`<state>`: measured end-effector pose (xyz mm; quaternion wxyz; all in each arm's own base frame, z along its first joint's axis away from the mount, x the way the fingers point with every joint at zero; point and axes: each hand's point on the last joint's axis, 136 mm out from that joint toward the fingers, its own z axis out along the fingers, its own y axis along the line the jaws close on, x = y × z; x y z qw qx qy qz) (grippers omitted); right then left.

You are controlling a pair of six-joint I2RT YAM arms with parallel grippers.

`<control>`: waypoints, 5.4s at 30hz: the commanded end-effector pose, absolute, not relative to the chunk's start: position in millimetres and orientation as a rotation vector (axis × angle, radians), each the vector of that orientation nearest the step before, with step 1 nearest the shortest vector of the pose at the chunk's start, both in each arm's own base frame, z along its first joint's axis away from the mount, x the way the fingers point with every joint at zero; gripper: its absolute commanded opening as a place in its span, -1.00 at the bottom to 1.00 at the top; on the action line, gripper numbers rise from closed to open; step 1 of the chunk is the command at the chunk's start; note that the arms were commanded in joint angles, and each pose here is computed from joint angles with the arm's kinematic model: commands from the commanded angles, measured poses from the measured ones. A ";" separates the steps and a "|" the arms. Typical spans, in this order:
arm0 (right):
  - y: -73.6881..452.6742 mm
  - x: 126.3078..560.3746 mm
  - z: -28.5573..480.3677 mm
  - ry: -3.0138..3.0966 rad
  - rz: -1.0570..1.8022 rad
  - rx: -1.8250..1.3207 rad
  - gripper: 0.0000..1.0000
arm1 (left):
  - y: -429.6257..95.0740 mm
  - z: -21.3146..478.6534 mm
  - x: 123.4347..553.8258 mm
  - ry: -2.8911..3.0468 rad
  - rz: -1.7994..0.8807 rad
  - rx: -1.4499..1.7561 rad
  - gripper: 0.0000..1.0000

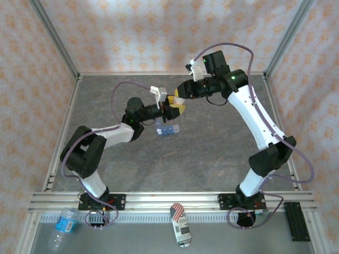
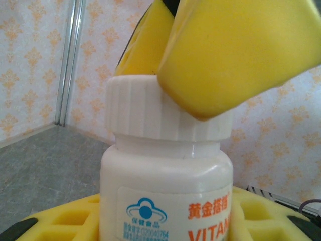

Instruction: Sort the pills into containers

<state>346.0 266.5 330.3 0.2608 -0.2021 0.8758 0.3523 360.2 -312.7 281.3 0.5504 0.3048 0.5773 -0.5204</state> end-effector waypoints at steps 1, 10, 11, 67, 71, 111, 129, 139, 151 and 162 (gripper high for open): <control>255.8 362.1 355.2 2.252 0.904 -0.416 -0.63 | -310.7 302.2 359.8 1.279 -1.207 0.731 -1.00; 261.1 350.4 335.3 2.310 0.961 -0.458 -0.62 | -309.4 306.5 360.4 1.269 -1.200 0.731 -1.00; 262.3 347.9 331.6 2.324 0.962 -0.477 -0.62 | -309.8 306.3 360.0 1.269 -1.200 0.732 -1.00; 291.8 350.0 239.2 2.534 0.927 -0.177 -0.58 | -285.2 323.6 376.3 1.204 -0.671 0.540 -1.00; 286.8 352.9 229.5 2.560 0.902 -0.075 -0.57 | -283.8 327.8 379.3 1.201 -0.680 0.505 -1.00; 218.9 350.0 375.9 2.200 0.891 -0.204 0.73 | -296.7 307.2 374.2 1.250 -0.953 0.595 -1.00; 257.3 338.7 377.6 2.218 1.102 -0.620 0.63 | -317.1 325.9 358.4 1.232 -1.296 0.734 -1.00; 267.0 336.2 366.0 2.252 1.110 -0.653 0.53 | -318.0 327.7 358.2 1.229 -1.302 0.737 -1.00; 267.5 338.8 358.8 2.279 1.105 -0.636 0.03 | -318.7 328.3 358.4 1.229 -1.304 0.736 -1.00; 277.0 334.1 321.4 2.374 1.053 -0.585 -0.47 | -308.0 337.5 373.1 1.218 -1.173 0.649 -1.00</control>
